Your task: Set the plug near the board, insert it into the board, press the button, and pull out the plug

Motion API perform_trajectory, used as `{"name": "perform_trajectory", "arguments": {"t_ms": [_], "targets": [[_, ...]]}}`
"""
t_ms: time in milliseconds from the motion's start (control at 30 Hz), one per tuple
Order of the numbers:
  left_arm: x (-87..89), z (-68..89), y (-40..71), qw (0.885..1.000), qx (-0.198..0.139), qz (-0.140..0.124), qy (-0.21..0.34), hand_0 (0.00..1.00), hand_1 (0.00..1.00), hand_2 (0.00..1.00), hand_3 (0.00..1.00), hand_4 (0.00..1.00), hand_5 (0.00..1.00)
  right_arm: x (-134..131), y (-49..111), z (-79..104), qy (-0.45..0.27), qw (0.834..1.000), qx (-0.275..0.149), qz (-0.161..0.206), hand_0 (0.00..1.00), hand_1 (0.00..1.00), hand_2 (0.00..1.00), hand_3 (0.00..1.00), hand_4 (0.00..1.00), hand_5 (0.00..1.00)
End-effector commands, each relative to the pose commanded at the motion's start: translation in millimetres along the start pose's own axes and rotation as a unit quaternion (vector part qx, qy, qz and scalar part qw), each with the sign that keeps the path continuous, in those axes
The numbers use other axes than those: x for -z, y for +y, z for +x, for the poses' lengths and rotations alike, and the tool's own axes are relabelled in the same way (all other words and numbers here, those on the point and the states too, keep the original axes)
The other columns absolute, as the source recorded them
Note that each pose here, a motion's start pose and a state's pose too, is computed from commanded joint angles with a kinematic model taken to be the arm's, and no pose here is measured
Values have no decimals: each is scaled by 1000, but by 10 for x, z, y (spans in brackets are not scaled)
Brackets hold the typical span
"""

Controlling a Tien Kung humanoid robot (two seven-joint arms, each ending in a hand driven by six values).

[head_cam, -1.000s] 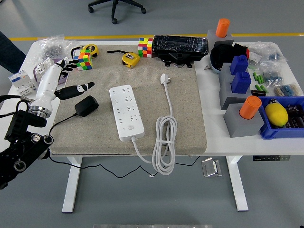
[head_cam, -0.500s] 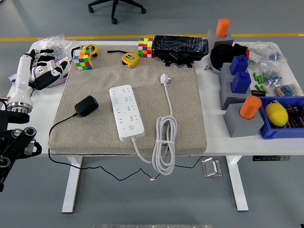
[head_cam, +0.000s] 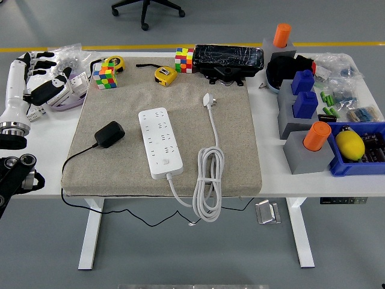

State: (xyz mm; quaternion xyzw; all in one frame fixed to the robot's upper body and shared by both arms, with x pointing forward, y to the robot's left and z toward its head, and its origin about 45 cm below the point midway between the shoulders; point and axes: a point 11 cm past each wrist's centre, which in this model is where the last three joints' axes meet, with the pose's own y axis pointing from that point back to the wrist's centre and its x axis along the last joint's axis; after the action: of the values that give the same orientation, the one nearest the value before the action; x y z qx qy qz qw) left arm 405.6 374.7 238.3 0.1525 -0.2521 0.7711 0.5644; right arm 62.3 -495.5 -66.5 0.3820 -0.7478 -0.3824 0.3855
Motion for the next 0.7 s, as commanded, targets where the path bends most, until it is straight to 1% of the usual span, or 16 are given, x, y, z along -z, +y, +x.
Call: {"name": "perform_trajectory", "arguments": {"t_ms": [167,233,500,700], "targets": [[48,36,6,1000,-5,11,3,546,616,568,622,833,312,47,-2,31,-3,1000,-3,4,613,677,646,562,970,581],[61,28,7,1000,-2,15,3,546,616,568,622,833,312,62,-2,43,-2,1000,-4,6,613,677,646,562,970,581],[22,-47,-1,1000,8,14,6,546,616,573,622,832,314,72,3,62,-6,1000,-6,8,613,677,646,563,970,582],[21,-46,-8,1000,10,15,5,551,616,575,622,830,313,73,-1,42,-7,1000,-4,8,612,676,646,562,969,581]]}}
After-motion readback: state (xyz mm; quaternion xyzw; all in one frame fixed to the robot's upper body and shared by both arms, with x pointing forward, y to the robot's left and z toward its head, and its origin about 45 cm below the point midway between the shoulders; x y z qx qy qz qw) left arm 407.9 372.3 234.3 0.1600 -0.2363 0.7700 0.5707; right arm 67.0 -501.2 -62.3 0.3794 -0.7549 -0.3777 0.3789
